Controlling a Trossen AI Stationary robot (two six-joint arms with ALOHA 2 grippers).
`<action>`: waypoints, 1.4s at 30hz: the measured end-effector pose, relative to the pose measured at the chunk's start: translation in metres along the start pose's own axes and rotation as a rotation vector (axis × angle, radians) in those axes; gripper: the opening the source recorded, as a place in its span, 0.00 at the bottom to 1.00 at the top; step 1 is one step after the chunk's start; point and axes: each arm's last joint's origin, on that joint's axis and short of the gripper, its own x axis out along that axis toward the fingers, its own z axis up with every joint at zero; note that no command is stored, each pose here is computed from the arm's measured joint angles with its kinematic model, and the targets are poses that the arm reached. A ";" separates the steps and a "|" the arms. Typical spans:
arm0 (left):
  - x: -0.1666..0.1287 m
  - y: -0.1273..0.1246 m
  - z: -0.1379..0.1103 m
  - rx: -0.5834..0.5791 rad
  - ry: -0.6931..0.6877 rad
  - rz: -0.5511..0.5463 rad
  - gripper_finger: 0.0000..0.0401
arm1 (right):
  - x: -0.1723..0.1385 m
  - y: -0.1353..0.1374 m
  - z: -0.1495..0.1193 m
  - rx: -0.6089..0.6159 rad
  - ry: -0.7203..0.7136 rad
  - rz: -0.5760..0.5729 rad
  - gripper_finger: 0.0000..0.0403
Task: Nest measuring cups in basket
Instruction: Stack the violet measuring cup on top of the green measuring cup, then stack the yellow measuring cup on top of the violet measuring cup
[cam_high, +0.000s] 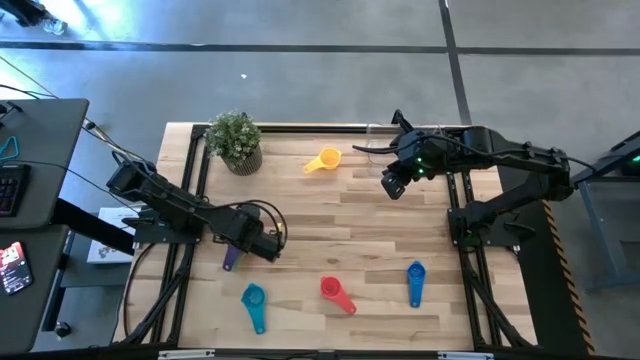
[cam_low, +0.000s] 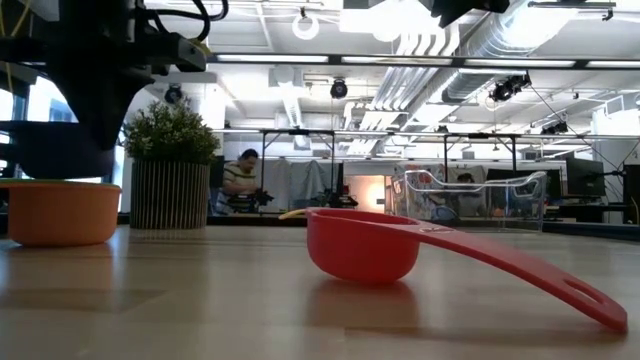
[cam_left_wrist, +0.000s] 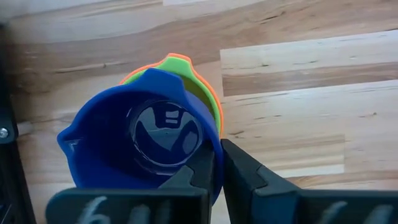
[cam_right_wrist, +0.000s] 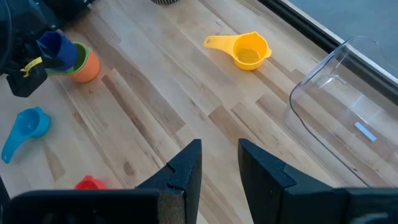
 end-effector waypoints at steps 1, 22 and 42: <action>0.000 0.000 0.000 0.000 0.000 0.000 0.05 | 0.000 0.000 0.000 0.000 0.000 0.000 0.24; 0.002 -0.003 0.010 0.004 0.055 0.015 0.14 | 0.000 -0.001 -0.001 -0.004 0.013 -0.010 0.24; 0.003 -0.002 0.013 0.024 0.057 0.025 0.14 | 0.000 -0.001 -0.002 -0.023 0.015 -0.011 0.24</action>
